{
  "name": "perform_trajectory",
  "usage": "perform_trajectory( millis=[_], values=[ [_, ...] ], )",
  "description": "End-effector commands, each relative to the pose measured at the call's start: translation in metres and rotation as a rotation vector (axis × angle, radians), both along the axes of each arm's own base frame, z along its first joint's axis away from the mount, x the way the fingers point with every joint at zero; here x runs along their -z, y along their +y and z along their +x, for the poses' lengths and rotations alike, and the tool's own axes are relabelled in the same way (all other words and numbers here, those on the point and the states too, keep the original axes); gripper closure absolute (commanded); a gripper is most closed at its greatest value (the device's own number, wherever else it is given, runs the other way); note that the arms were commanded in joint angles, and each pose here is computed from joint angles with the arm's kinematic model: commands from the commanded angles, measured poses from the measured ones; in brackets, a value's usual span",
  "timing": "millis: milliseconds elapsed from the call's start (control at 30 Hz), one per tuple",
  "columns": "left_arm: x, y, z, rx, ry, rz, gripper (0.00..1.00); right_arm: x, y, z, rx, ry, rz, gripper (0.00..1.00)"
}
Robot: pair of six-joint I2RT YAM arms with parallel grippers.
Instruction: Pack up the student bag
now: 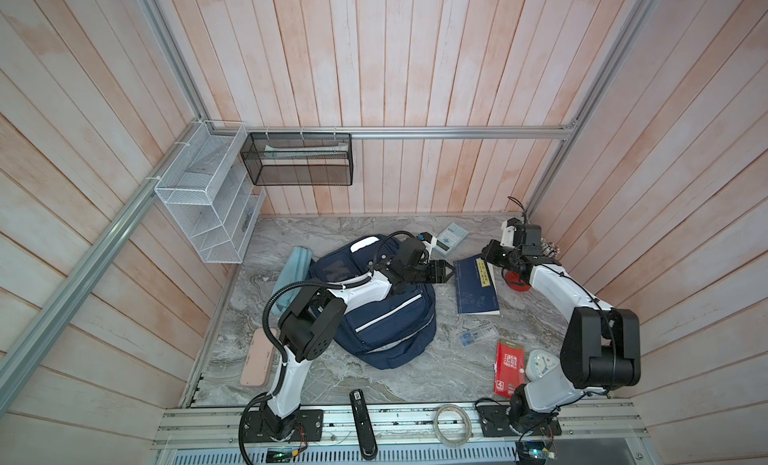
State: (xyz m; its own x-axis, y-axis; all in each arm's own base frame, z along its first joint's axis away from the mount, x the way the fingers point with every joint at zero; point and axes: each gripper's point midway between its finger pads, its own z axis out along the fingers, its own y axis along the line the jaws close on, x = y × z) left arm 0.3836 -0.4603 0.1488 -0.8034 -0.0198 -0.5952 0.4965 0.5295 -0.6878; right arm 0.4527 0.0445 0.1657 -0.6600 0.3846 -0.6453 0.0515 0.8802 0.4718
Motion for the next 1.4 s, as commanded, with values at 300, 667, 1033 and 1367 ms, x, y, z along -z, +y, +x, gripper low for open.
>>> perform_trajectory(
  millis=[300, 667, 1033, 1367],
  values=[
    [0.101, -0.025, 0.026, 0.015, 0.145, -0.012, 0.30, 0.009, 0.018, -0.002, -0.104, -0.035, 0.096, 1.00],
    [0.096, -0.043, 0.018, 0.123, 0.112, -0.234, 0.27, -0.004, 0.021, -0.006, -0.160, -0.091, 0.187, 1.00],
    [0.102, -0.053, 0.023, 0.121, 0.146, -0.227, 0.31, 0.007, 0.019, -0.005, -0.150, -0.070, 0.183, 1.00],
    [0.104, -0.060, 0.030, 0.125, 0.142, -0.359, 0.45, 0.016, 0.019, -0.006, -0.149, -0.053, 0.196, 1.00]
  ],
)
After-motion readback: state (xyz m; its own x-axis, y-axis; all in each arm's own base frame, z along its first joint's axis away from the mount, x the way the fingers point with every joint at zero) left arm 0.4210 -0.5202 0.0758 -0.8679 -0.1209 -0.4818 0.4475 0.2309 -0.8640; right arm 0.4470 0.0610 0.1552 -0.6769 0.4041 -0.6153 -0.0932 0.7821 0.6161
